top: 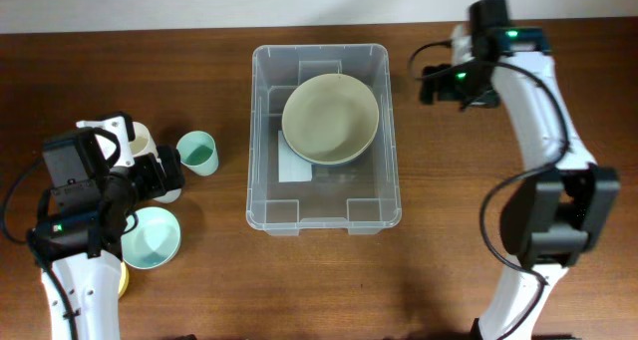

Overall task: Pack container
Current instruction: 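Withdraw the right gripper and move the left gripper to the green cup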

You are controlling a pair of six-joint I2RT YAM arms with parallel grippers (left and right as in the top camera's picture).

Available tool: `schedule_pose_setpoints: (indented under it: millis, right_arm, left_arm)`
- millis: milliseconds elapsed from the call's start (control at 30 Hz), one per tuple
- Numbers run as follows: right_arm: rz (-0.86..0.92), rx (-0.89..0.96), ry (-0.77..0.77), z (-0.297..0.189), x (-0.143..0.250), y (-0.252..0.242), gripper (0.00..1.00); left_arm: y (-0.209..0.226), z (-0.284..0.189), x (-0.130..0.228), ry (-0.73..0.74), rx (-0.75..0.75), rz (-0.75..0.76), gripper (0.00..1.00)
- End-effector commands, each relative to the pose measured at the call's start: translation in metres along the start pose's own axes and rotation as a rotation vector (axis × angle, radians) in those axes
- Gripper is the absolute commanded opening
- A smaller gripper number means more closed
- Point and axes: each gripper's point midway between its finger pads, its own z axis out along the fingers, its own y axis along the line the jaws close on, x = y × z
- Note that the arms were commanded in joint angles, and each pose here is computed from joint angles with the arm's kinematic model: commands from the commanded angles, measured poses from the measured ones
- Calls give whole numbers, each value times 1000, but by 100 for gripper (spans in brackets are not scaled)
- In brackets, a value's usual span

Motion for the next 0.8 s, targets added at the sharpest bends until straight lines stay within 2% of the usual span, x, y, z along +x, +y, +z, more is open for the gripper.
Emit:
schedule_pose_setpoints:
  millis: [0, 100, 167, 200, 333, 433, 600, 767]
  right_arm:
    - [35, -47, -67, -42, -6, -15, 99]
    - [100, -24, -141, -81, -7, -31, 99]
    - [140, 64, -221, -120, -5, -40, 99]
    - [160, 110, -262, -145, 1, -42, 99]
    - [194, 122, -306, -192, 27, -35, 99]
    - [188, 120, -301, -218, 59, -26, 99]
    - [170, 107, -237, -220, 100, -12, 99]
    - [95, 93, -136, -176, 142, 7, 99]
  left_arm:
    - [-5, -3, -9, -24, 16, 8, 99]
    - [-10, -14, -18, -32, -39, 87, 100]
    - [-15, -28, -33, -60, -97, 127, 100]
    - [-22, -32, -40, -68, -85, 139, 100]
    - [-33, -32, -49, -53, -65, 137, 100]
    - [-46, -9, -46, 24, -42, 165, 100]
    - [-52, 26, -38, 113, -35, 177, 100]
    - [-57, 76, -18, 238, 11, 166, 99]
